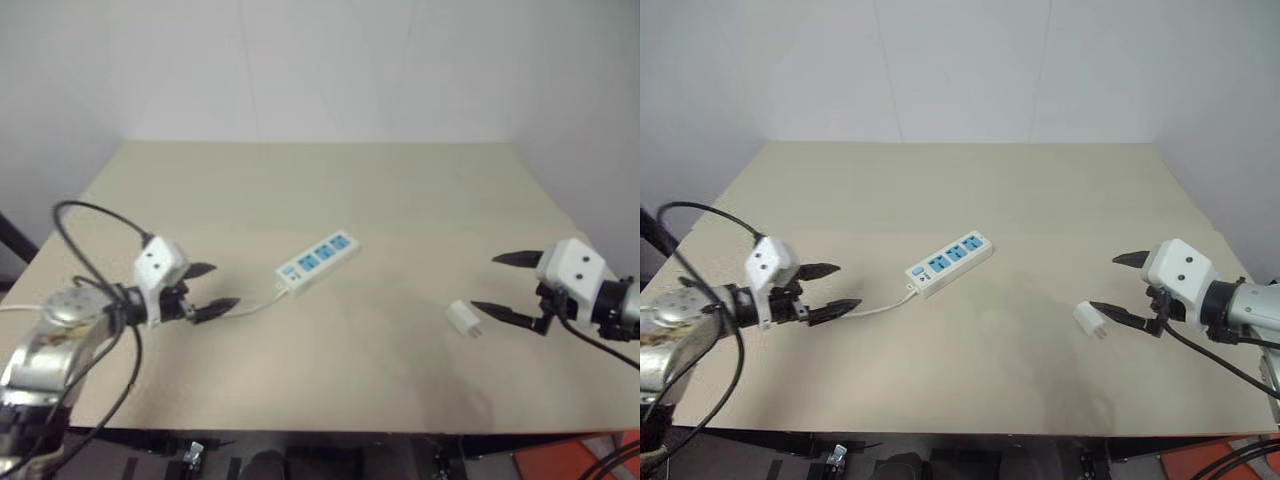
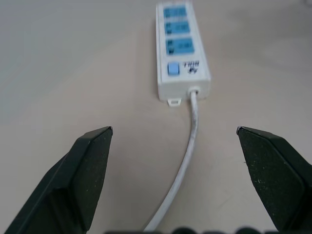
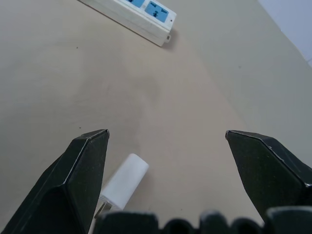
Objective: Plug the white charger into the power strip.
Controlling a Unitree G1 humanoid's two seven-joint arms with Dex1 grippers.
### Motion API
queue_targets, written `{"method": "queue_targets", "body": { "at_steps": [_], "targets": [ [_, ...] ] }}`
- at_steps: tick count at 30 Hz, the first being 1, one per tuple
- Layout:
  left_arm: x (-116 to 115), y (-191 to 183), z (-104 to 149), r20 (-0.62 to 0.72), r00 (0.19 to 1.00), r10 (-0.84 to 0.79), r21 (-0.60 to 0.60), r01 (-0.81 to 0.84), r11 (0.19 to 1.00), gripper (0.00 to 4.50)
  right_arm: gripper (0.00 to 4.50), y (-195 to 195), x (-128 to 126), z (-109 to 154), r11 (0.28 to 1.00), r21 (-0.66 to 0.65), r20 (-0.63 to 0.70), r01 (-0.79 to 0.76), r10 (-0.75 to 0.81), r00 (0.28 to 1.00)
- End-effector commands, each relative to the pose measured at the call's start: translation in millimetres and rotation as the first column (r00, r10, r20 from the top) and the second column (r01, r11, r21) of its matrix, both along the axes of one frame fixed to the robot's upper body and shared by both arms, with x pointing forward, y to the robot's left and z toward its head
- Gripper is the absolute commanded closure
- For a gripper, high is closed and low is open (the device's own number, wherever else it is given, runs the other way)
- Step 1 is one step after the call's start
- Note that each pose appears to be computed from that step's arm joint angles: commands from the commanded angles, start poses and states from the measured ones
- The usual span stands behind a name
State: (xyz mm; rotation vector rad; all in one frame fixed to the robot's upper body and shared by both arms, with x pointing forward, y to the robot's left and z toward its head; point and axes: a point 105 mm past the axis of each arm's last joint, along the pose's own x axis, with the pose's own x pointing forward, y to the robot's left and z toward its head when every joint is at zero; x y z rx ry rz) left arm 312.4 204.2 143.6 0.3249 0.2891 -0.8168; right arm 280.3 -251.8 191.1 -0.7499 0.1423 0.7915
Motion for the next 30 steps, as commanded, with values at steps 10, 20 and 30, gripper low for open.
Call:
{"method": "queue_targets", "body": {
  "at_steps": [10, 20, 30],
  "targets": [
    [31.9, -37.4, -55.1, -0.169, 0.986, 0.009, 0.106, 0.010, 0.994, 0.20, 0.00, 5.3, -2.8, 11.8, 1.000, 0.000, 0.064, -0.017, 0.017, 0.998],
    [37.7, -44.9, -81.2, -0.182, 0.983, 0.021, 0.123, 0.002, 0.992, 3.17, 0.00, 4.3, -6.3, 10.0, 1.000, 0.003, 0.062, -0.007, 0.007, 0.998],
    [7.3, -46.2, -60.7, -0.119, 0.979, -0.164, 0.022, 0.168, 0.986, 4.21, 0.00, 6.6, -5.7, 7.4, 1.000, 0.008, 0.053, -0.013, 0.013, 0.998]
  ]
}}
